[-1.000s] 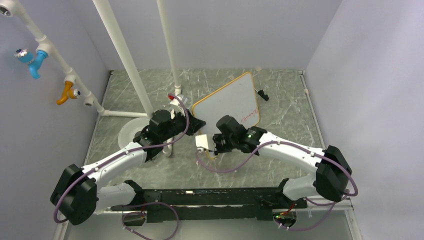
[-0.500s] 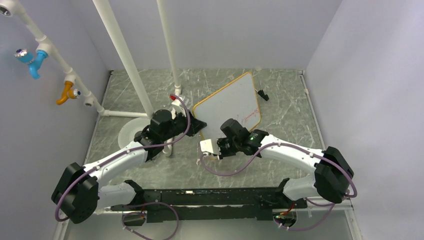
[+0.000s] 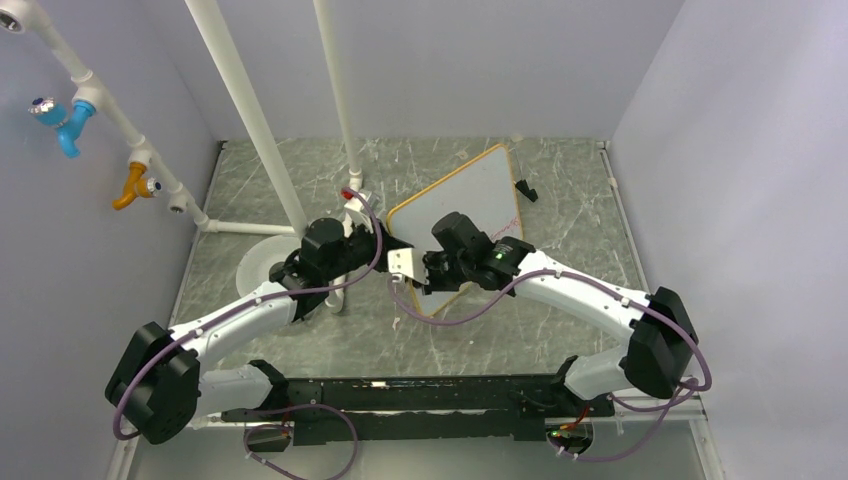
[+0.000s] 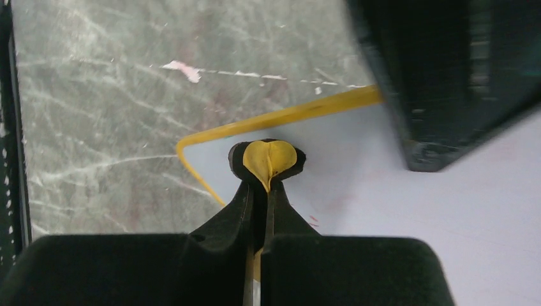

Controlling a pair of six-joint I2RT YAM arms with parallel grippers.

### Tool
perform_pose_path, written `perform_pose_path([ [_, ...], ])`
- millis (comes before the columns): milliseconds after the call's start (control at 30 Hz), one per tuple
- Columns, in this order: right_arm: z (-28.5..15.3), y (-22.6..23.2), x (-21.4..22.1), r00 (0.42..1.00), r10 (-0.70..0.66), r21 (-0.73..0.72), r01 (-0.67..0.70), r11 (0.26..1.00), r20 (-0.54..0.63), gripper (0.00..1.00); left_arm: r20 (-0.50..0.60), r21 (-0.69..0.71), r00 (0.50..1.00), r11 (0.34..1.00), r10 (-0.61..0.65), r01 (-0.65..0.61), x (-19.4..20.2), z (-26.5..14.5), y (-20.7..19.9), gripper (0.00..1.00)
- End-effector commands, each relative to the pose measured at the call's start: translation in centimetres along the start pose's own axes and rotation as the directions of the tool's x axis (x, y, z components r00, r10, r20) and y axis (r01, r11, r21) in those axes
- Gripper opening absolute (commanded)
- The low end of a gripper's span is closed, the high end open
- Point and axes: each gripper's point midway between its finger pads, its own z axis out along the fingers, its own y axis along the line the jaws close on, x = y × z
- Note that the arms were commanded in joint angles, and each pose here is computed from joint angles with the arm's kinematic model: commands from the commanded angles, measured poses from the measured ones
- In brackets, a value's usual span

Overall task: Erase the whiteboard
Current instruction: Erase the whiteboard at the center of the board.

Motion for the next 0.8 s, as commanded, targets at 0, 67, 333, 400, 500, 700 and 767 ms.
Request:
perform_pose_path([
  [0,-1.4,-6.9,-3.4,0.995,0.008,0.252,-0.034,0.967,0.104,0.00,-0.038,0.196,0.999,0.980,-0.040,0.046,-0.5,-0.4,-5.1,0.00],
  [67,-0.9,-6.0,-2.2,0.997,0.002,0.235,-0.021,0.972,0.080,0.00,-0.034,0.199,0.999,0.979,-0.038,0.044,-0.7,-0.4,-5.2,0.00],
  [333,2.9,3.4,2.6,0.998,-0.064,-0.082,0.063,0.995,-0.002,0.00,-0.025,0.207,0.999,0.978,-0.034,0.038,-1.0,-0.4,-5.5,0.00],
  [400,3.3,3.1,3.1,0.998,-0.053,-0.074,0.050,0.996,-0.031,0.00,-0.027,0.209,0.999,0.977,-0.033,0.038,-0.9,-0.4,-5.5,0.00],
  [500,3.2,1.7,2.4,0.999,-0.045,-0.028,0.044,0.999,-0.028,0.00,-0.027,0.211,0.999,0.977,-0.032,0.037,-0.9,-0.5,-5.5,0.00],
  [700,-0.1,-5.8,-2.5,0.996,0.025,0.161,-0.038,0.986,0.082,0.00,-0.033,0.219,0.999,0.975,-0.031,0.038,-0.6,-0.6,-5.5,0.00],
  [767,-1.5,-7.9,-3.2,0.993,0.052,0.205,-0.073,0.976,0.107,0.00,-0.034,0.213,0.999,0.976,-0.029,0.035,-0.5,-0.6,-5.4,0.00],
])
